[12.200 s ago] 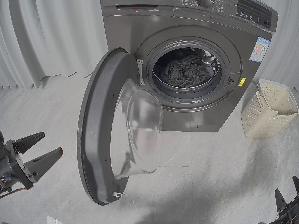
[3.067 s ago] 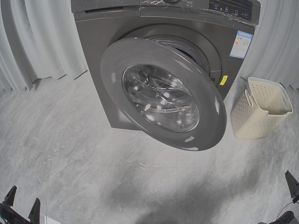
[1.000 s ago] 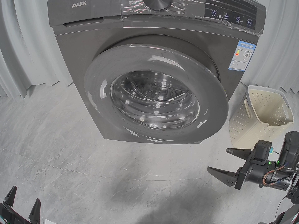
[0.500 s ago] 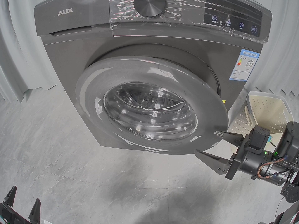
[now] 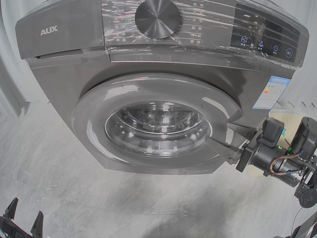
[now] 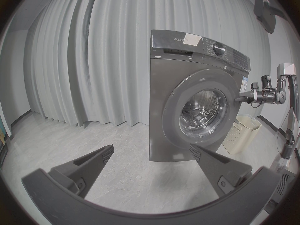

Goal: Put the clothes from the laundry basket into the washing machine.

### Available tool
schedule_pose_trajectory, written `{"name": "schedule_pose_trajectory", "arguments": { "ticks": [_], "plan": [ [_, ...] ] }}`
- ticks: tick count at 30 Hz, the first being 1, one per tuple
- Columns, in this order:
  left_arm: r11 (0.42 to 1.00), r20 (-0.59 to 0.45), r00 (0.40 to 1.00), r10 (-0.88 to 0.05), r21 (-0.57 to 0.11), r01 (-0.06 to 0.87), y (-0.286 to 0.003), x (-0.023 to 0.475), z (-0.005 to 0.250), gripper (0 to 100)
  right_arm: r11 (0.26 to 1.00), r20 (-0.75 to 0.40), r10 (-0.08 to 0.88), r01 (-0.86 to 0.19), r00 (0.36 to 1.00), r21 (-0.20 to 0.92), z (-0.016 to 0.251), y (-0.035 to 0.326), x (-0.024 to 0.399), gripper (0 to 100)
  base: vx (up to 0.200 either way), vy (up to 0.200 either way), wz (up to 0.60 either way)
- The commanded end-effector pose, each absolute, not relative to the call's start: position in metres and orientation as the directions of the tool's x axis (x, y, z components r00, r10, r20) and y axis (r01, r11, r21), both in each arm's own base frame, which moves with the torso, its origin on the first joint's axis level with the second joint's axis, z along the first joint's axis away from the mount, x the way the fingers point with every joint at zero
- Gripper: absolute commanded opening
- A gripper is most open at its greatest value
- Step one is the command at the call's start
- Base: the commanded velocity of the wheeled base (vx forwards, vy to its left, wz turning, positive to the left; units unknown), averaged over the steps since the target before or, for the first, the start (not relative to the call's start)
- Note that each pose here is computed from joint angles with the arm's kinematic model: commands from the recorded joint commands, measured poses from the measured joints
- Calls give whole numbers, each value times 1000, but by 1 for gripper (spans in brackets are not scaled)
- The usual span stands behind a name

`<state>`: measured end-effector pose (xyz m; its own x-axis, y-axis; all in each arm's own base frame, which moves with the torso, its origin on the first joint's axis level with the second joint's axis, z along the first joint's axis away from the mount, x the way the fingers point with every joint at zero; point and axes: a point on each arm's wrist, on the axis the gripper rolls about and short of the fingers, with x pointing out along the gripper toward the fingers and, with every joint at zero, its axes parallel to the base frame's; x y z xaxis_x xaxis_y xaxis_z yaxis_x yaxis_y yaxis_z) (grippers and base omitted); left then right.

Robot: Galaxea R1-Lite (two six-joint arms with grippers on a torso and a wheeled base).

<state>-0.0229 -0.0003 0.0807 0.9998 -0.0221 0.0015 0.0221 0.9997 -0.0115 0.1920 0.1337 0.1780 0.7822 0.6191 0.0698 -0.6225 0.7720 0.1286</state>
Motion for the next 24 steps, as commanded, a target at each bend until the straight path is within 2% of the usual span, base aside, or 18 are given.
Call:
{"name": "schedule_pose_trajectory", "arguments": {
  "ticks": [1,9,13,17,20,24],
  "plan": [
    [1000,-6,1000,-21,-12,21,0,-22,76,100,792,118,587,-598,801,124,185,129,194,100,0,0,0],
    [1000,-6,1000,-20,-12,20,0,-22,76,100,807,110,566,-576,817,126,181,127,189,100,0,0,0],
    [1000,-6,1000,-23,-14,23,0,-22,76,100,779,51,613,-614,788,124,166,119,161,100,0,0,0],
    [1000,-6,1000,-21,-15,21,0,-22,76,100,720,15,687,-683,726,123,153,106,124,100,0,0,0],
    [1000,-6,1000,-21,-15,21,0,-22,76,100,695,31,711,-709,702,117,149,90,100,100,0,0,0],
    [1000,-6,1000,-23,-15,23,0,-22,76,100,707,98,691,-698,716,116,156,71,83,100,0,0,0]
  ]
}}
